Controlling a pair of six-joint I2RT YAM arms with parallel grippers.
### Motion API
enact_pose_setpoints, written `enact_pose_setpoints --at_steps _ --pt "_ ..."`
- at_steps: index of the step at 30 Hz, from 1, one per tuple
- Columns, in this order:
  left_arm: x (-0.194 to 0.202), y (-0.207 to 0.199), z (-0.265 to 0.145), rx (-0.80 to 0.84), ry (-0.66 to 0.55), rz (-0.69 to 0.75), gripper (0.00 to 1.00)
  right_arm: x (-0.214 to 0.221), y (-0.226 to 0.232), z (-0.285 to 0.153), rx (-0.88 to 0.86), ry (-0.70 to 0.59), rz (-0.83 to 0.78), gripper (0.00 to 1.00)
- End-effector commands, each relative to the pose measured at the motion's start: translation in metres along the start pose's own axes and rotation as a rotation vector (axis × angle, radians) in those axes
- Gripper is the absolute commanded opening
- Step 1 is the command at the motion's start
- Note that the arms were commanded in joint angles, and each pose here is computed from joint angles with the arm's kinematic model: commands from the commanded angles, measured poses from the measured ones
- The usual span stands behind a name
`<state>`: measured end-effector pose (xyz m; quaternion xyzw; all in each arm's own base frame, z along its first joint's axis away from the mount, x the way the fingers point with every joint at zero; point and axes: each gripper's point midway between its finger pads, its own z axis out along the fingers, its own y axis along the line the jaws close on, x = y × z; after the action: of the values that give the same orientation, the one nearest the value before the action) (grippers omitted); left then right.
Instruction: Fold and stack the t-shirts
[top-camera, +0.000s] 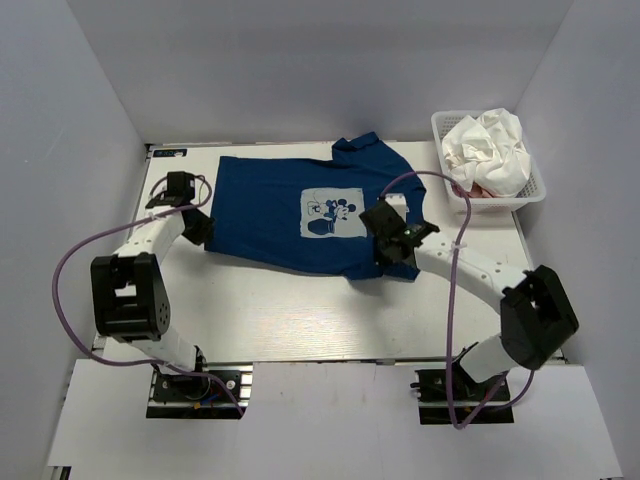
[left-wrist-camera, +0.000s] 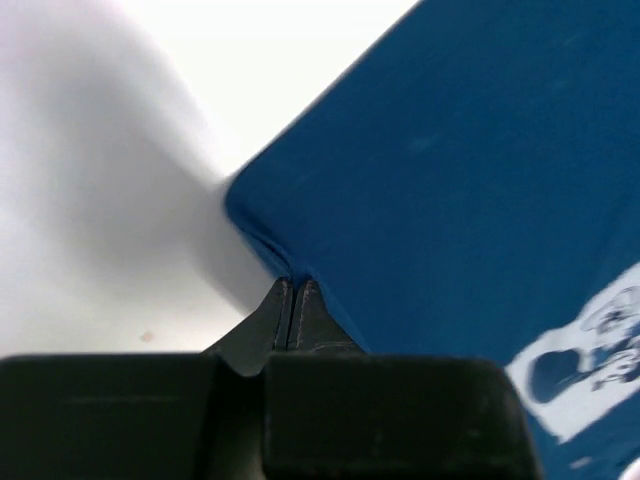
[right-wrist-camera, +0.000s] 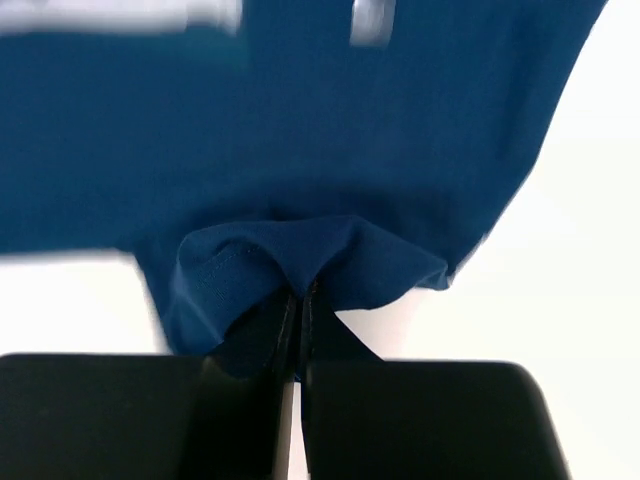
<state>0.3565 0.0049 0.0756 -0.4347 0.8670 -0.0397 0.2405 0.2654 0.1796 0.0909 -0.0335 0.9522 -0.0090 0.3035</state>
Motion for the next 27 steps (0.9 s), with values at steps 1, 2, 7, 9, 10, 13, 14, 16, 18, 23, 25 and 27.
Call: enact_pose_setpoints --at_steps 1,2,7,9,10,13,14,16,18,23,25,27 --pt "-0.015 -0.022 0.004 0.013 0.004 -0.012 0.00 -0.044 -0.009 0.019 0.045 -0.059 -0.016 0.00" --pt "-0.026 -0.029 0.004 0.024 -0.011 -0.022 0.00 -0.071 -0.001 0.013 0.022 -0.106 0.005 0.00" --pt "-0.043 -0.045 0.021 0.006 -0.003 -0.039 0.00 -0.113 -0.007 0.052 0.010 -0.078 0.001 0.00" --pt "-0.052 -0.054 0.030 -0.002 -0.010 -0.039 0.00 -0.151 -0.011 0.051 0.010 -0.128 0.037 0.00" --pt "-0.058 -0.053 0.035 -0.015 -0.018 -0.056 0.00 -0.165 -0.010 0.061 0.010 -0.128 0.046 0.00" --pt "-0.061 -0.068 0.053 0.006 0.008 -0.056 0.00 -0.193 -0.011 0.088 0.014 -0.123 0.012 0.00" --pt "-0.071 -0.079 0.054 0.025 -0.009 -0.058 0.00 -0.199 -0.016 0.094 0.020 -0.122 0.005 0.00" --pt "-0.078 -0.082 0.064 0.016 -0.007 -0.075 0.00 -0.220 -0.008 0.116 0.001 -0.135 -0.013 0.00" --pt "-0.079 -0.088 0.078 0.010 0.015 -0.082 0.15 -0.239 -0.012 0.138 0.004 -0.136 -0.008 0.00" --pt "-0.108 -0.096 0.066 0.007 -0.038 -0.123 1.00 -0.256 -0.013 0.144 -0.005 -0.141 0.000 0.90" --pt "-0.125 -0.099 0.040 0.031 -0.113 -0.143 1.00 -0.246 -0.013 0.136 -0.024 -0.151 0.002 0.90" --pt "-0.136 -0.105 0.021 0.081 -0.170 -0.153 1.00 -0.262 -0.011 0.103 -0.071 -0.234 0.024 0.90"
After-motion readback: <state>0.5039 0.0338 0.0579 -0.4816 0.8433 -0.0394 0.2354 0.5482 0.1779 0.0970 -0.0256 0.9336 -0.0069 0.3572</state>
